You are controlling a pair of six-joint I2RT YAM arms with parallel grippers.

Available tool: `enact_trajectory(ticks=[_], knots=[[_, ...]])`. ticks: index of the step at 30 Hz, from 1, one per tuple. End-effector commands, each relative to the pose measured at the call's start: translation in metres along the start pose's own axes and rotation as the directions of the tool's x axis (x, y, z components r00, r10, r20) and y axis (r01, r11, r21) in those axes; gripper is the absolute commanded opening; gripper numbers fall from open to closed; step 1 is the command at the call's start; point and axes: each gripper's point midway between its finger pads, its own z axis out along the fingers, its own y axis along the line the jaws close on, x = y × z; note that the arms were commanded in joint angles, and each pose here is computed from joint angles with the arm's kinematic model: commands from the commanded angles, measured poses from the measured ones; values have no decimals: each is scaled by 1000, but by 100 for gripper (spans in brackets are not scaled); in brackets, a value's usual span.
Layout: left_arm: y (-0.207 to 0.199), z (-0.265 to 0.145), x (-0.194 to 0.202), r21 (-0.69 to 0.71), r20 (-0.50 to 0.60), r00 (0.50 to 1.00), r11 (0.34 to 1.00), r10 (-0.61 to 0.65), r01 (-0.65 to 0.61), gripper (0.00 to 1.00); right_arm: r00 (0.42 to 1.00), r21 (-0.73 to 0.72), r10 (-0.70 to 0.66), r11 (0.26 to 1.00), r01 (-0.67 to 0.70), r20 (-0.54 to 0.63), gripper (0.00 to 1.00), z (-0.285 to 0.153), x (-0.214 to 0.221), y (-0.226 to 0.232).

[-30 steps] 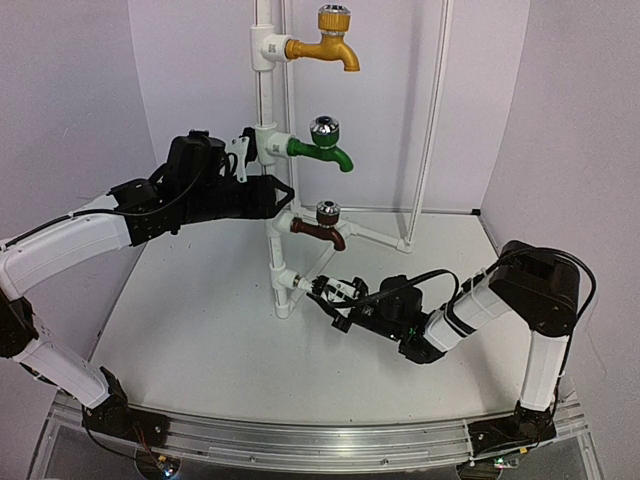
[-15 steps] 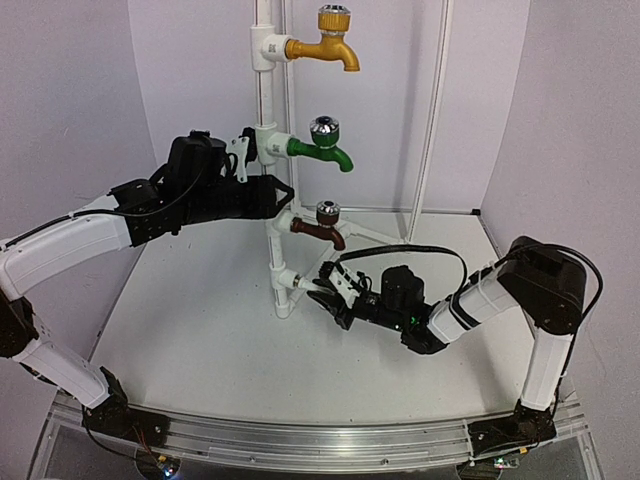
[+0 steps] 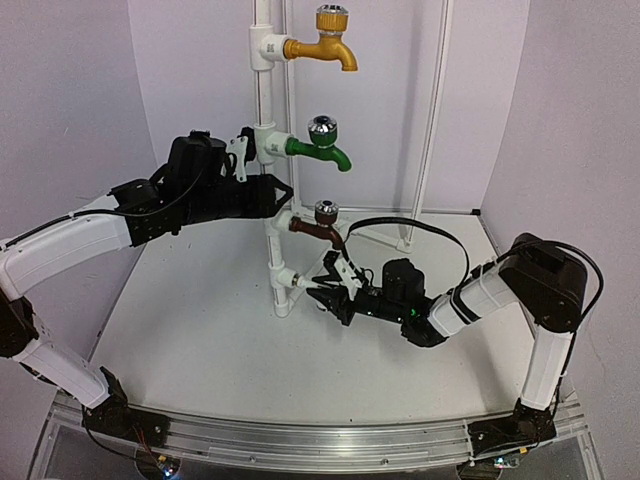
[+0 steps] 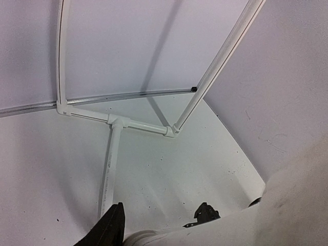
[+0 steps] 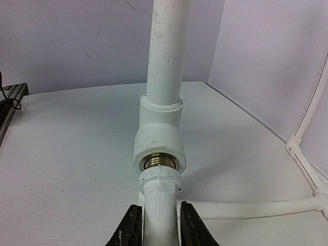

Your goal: Install the water faucets

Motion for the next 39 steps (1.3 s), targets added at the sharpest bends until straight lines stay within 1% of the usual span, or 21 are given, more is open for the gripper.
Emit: enact_trajectory(ticks=[1, 10, 19, 25, 33, 39], knots=[[-32, -8, 21, 98, -115, 993, 995, -16, 27, 0, 976, 115, -4, 993, -22, 216, 0, 4, -71, -39], [-35, -6, 22, 104, -117, 993, 994, -12, 24, 0, 975, 103, 60, 991, -84, 212, 0, 7, -64, -48], [-37, -4, 27, 105, -131, 991, 994, -12, 26, 0, 965, 78, 142, 984, -163, 219, 0, 10, -65, -54], [-37, -4, 29, 103, -132, 991, 994, -11, 25, 0, 946, 45, 228, 969, -244, 233, 0, 7, -70, -61], [-44, -3, 31, 116, -137, 990, 993, -16, 33, 0, 918, 43, 321, 940, -339, 233, 0, 11, -64, -65], [-47, -1, 35, 122, -143, 990, 992, -12, 30, 0, 874, 21, 422, 898, -439, 241, 0, 14, -63, -68]])
